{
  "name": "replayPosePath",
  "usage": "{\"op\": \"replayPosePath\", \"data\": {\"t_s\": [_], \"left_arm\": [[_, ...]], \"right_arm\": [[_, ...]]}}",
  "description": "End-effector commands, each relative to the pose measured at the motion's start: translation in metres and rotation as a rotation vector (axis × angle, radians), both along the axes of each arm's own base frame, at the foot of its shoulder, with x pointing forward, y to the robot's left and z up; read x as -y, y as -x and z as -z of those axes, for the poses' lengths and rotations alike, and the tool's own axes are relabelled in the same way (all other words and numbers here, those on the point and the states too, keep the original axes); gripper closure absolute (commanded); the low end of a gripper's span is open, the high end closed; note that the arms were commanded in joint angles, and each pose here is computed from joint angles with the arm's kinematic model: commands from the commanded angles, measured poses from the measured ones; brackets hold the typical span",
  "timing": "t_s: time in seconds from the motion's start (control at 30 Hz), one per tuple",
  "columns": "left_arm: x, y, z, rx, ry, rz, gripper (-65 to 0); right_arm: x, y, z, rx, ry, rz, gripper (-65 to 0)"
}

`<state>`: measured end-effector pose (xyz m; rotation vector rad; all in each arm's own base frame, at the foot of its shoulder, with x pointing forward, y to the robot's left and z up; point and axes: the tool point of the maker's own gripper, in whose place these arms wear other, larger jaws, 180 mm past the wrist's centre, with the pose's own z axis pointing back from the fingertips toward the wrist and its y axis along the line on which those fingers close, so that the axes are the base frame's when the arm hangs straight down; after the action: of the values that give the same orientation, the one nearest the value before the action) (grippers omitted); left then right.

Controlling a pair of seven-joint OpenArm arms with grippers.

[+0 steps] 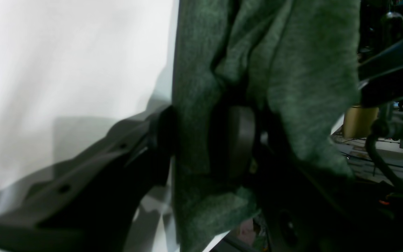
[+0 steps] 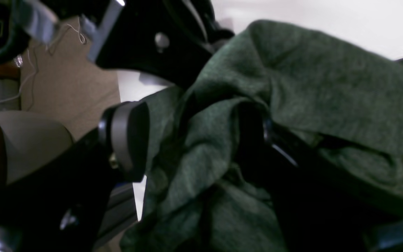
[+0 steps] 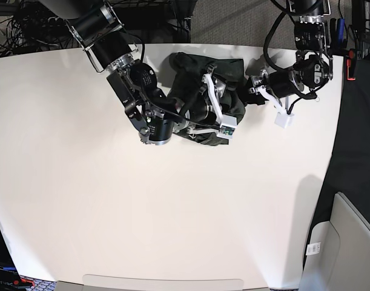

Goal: Fold the T-shirt properly
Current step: 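Release the left gripper and move it to the bundle's other side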

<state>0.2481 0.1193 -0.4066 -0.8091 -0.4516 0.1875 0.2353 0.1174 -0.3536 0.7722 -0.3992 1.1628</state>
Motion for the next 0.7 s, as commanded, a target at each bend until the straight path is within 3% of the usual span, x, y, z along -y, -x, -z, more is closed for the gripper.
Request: {"op": "replayPosePath", "data": {"t_s": [0.0,0.33,0.43,0.57,0.67], "left_arm": [[-0.015,-0.003,-0.003,0.005,-0.036,-0.014,-24.8],[-0.087,-0.015,-0.02,0.06,-0.067,-0.242,-24.7],[-0.082,-0.015,-0.031,0.094,-0.051,-0.228,-24.7],[-0.052,-0.013,-0.068,0.186,-0.013,-0.122,-24.7],[-0.036,-0.012,-0.084,0.225,-0.007,-0.061,-24.7]], "right_arm": [[-0.007,-0.008,-0.018,0.043,-0.049,-0.006,-39.4],[0.022,-0.036,-0.032,0.065,-0.097,0.142,-39.4],[0.042,-0.049,-0.033,0.068,-0.103,0.218,-39.4],[0.068,-0.067,-0.041,0.09,-0.14,0.331,-39.3],[0.078,-0.072,-0.041,0.101,-0.134,0.359,-39.3]]}}
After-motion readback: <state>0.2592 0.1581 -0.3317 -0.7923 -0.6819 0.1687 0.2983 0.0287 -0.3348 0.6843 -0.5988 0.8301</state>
